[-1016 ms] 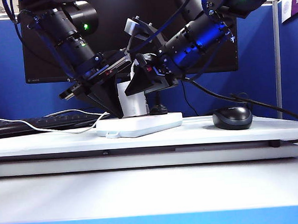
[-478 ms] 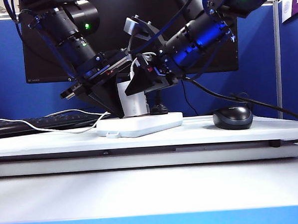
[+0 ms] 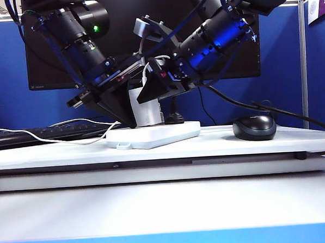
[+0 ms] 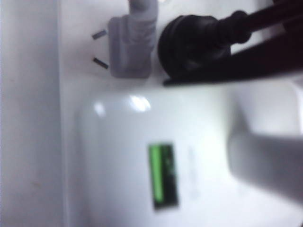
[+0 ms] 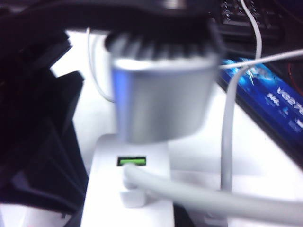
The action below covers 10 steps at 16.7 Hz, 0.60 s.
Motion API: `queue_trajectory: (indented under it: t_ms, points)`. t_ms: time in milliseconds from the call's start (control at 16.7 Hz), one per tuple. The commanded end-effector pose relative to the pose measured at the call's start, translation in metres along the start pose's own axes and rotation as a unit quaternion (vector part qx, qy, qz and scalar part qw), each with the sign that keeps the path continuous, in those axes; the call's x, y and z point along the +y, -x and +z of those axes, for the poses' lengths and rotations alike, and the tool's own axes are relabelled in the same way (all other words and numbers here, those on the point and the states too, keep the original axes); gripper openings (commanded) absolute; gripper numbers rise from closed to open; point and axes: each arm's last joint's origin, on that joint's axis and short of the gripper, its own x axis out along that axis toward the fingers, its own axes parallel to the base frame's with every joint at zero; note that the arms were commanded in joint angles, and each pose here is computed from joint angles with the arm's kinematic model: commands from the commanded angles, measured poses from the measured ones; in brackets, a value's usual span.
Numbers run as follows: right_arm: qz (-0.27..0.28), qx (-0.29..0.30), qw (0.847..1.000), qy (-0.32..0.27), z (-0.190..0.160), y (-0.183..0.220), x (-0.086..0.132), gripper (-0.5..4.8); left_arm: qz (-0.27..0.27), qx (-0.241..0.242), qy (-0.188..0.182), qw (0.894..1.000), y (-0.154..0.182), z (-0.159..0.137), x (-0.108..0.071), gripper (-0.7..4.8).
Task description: Unplug the white charger from the socket, then place it next to the socket.
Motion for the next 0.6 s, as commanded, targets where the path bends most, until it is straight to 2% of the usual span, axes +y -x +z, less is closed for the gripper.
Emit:
queue_trajectory:
  t_ms: [60,119,299,478,597]
  points:
    - [-0.004,-0.109,0.994,0.029,0.0342,0.0143,-0.0021,-0.01,0.027,0.105,0.028,0.994,-0.0225,-0.0255,0.0063,-0.05]
    - [-0.009,-0.108,0.993,0.043,0.0344,0.0146,-0.0022,-0.01,0.027,0.105,0.027,0.994,-0.0225,-0.0255,0.0063,-0.05]
    - [-0.008,-0.117,0.993,0.016,0.0368,0.0159,-0.0025,-0.01,0.029,0.109,0.028,0.993,-0.0224,-0.0262,0.0063,-0.05]
    - [-0.019,-0.123,0.99,0.072,0.0406,0.0213,-0.0033,-0.01,0.029,0.11,0.028,0.993,-0.0225,-0.0265,0.0064,-0.05]
    - [-0.019,-0.132,0.99,0.054,0.0438,0.0242,-0.0031,-0.01,0.031,0.111,0.028,0.993,-0.0227,-0.0267,0.0065,-0.05]
